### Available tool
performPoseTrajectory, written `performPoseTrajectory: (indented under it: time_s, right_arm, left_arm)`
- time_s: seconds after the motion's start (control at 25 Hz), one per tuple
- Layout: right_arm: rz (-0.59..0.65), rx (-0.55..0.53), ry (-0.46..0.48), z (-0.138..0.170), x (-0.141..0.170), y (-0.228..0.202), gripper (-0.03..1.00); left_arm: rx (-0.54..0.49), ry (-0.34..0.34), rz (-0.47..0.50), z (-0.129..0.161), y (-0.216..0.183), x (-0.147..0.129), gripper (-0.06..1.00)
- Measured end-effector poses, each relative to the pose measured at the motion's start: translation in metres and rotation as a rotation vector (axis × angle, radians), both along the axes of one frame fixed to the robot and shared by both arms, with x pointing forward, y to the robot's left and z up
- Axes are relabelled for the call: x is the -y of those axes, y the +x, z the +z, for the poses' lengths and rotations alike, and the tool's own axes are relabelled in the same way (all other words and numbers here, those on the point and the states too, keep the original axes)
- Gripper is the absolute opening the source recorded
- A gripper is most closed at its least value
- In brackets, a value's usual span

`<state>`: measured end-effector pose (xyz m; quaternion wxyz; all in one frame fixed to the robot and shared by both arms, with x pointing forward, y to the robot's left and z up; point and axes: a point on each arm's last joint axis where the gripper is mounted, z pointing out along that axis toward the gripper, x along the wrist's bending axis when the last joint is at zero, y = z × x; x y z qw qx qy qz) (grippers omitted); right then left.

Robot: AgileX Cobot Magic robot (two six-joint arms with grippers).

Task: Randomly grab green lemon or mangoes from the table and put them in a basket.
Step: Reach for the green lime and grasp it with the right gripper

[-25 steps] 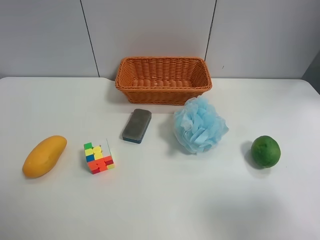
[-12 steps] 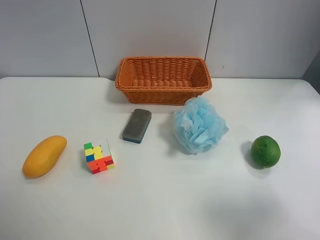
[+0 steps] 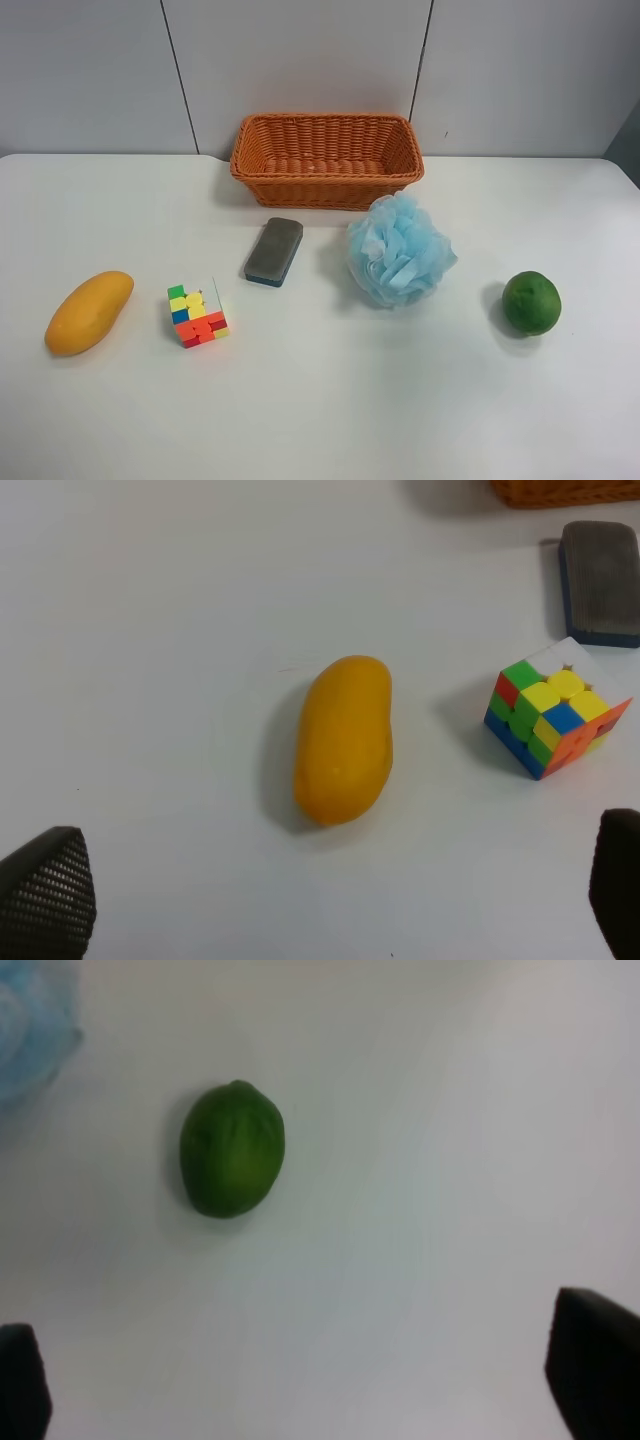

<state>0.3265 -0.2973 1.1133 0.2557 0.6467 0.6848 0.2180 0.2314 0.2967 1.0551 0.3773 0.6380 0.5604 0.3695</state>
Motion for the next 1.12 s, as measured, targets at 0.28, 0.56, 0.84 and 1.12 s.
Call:
performPoseTrajectory:
  time_s: [0.28, 0.56, 0.84, 1.12]
  right_arm:
    - [-0.028, -0.212, -0.010, -0.006, -0.010, 0.073, 0.99]
    - [-0.057, -0.400, -0.022, -0.047, -0.017, 0.123, 0.99]
    - [-0.022, -0.497, -0.048, -0.091, -0.023, 0.161, 0.99]
    - [0.030, -0.567, -0.073, -0.130, -0.027, 0.184, 0.99]
  left_arm:
    - [0.000, 0.000, 0.000, 0.000, 0.000, 0.000, 0.99]
    - [0.000, 0.000, 0.000, 0.000, 0.000, 0.000, 0.99]
    - [0.000, 0.000, 0.000, 0.000, 0.000, 0.000, 0.99]
    - [0.000, 0.000, 0.000, 0.000, 0.000, 0.000, 0.99]
